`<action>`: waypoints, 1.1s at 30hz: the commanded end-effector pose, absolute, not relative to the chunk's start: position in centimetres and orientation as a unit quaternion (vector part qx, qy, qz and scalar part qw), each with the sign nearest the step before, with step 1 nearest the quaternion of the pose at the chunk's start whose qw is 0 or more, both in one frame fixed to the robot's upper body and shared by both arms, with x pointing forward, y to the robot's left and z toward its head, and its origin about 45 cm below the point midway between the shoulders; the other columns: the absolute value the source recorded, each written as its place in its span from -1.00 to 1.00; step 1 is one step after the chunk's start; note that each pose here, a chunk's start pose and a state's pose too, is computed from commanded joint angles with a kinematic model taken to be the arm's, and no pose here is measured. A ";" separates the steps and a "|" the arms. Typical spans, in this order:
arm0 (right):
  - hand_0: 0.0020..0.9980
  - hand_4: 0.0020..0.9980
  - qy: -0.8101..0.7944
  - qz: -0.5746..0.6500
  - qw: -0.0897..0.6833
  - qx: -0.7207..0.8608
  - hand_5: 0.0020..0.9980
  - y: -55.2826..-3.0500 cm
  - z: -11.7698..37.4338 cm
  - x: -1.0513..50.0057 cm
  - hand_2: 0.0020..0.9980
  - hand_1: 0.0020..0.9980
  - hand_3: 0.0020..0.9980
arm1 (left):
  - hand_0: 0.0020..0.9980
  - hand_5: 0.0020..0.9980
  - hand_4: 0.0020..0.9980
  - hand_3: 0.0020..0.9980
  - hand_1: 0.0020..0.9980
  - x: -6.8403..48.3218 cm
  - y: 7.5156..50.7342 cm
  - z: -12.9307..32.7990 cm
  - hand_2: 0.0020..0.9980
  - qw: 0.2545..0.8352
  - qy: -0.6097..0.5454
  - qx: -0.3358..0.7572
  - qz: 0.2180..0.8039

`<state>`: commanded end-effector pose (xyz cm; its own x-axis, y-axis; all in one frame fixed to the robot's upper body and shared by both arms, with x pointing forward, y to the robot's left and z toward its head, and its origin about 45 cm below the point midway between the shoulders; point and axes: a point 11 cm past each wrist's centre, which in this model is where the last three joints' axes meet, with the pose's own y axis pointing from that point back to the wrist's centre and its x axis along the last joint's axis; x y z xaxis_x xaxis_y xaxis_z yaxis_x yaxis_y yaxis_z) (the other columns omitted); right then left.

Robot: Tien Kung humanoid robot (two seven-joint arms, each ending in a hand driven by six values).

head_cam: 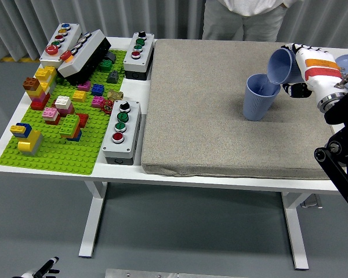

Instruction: Pick cup pour cup place

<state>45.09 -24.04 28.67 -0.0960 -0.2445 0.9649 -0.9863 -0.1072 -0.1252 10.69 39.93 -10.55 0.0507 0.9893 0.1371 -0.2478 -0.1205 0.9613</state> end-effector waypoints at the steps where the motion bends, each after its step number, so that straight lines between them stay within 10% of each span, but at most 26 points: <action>1: 0.54 0.40 -0.552 0.494 0.376 0.557 -1.00 -24.0 28.7 45.1 0.02 0.28 0.22 | 0.74 1.00 0.29 0.58 0.63 10.7 39.9 -10.6 0.78 0.541 0.384 0.483 0.572; 33: 0.54 0.40 -0.527 0.517 0.391 0.549 -1.00 -23.4 29.0 45.1 0.03 0.29 0.20 | 0.73 0.99 0.30 0.57 0.64 10.3 40.0 -10.6 0.78 0.538 0.386 0.484 0.572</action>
<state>45.10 -23.41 29.01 -0.0907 -0.1741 0.9805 -0.9836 -0.1385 -0.1156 10.34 39.99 -10.62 0.0477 0.9894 0.1372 -0.2414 -0.1219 0.9627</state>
